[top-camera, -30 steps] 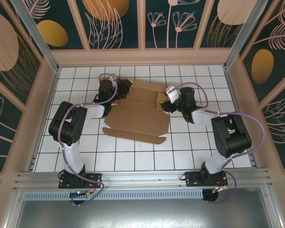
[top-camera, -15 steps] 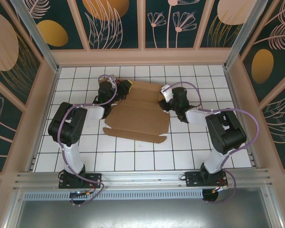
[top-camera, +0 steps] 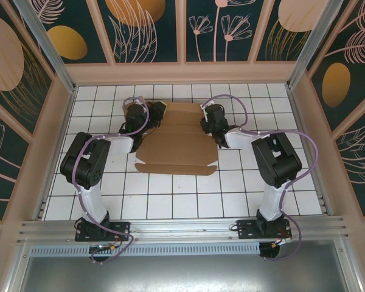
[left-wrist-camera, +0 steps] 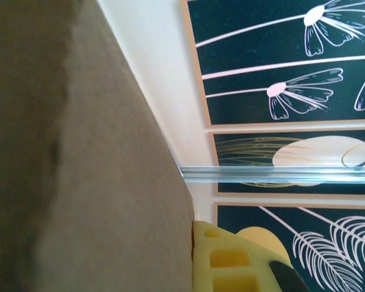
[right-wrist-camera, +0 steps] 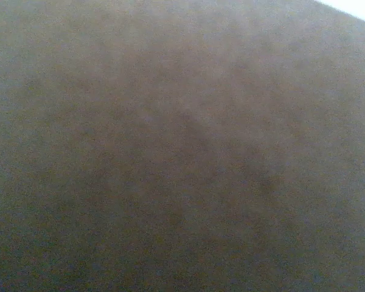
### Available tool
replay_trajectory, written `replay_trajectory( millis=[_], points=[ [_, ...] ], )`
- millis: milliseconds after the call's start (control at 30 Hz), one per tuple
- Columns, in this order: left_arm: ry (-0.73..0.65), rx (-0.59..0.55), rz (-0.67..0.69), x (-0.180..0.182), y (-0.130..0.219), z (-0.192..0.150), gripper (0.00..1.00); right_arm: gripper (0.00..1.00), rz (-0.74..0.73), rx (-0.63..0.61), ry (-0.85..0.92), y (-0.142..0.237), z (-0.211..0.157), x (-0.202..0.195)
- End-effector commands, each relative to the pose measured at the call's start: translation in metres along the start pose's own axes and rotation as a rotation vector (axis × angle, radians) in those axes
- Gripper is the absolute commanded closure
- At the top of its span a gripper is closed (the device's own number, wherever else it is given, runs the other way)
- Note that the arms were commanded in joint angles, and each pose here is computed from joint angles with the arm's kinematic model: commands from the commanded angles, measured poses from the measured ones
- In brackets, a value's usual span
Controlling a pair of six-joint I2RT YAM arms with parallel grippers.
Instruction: Fold the paper box
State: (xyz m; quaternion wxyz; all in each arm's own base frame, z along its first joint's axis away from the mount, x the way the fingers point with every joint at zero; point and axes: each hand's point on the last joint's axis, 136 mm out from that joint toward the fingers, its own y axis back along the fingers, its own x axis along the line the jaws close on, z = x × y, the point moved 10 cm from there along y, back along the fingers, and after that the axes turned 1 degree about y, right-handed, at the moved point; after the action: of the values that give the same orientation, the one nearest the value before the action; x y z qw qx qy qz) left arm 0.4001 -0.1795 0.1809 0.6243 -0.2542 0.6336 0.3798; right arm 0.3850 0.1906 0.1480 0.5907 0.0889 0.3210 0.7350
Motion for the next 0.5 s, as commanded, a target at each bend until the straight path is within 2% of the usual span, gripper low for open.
replay_trajectory(
  millis=[0, 100, 167, 233, 333, 467],
  points=[
    [0.041, 0.117, 0.115, 0.013, 0.003, -0.017, 1.0, 0.7, -0.194, 0.141, 0.068, -0.015, -0.021, -0.002],
    [0.051, 0.109, 0.127, 0.015, 0.003, -0.017, 1.0, 0.83, -0.248, 0.152, 0.098, -0.021, -0.022, 0.003],
    [0.052, 0.103, 0.127, 0.014, 0.003, -0.017, 1.0, 0.88, -0.306, 0.153, 0.073, -0.023, -0.022, 0.0],
    [0.052, 0.097, 0.128, 0.013, 0.004, -0.016, 1.0, 0.98, -0.383, 0.144, 0.023, -0.024, -0.018, 0.003],
    [0.056, 0.092, 0.132, 0.013, 0.003, -0.015, 1.0, 1.0, -0.441, 0.194, -0.026, -0.033, -0.014, 0.005],
    [0.069, 0.094, 0.142, 0.016, 0.002, -0.016, 1.0, 0.99, -0.42, 0.235, -0.042, -0.043, -0.013, 0.015]
  ],
)
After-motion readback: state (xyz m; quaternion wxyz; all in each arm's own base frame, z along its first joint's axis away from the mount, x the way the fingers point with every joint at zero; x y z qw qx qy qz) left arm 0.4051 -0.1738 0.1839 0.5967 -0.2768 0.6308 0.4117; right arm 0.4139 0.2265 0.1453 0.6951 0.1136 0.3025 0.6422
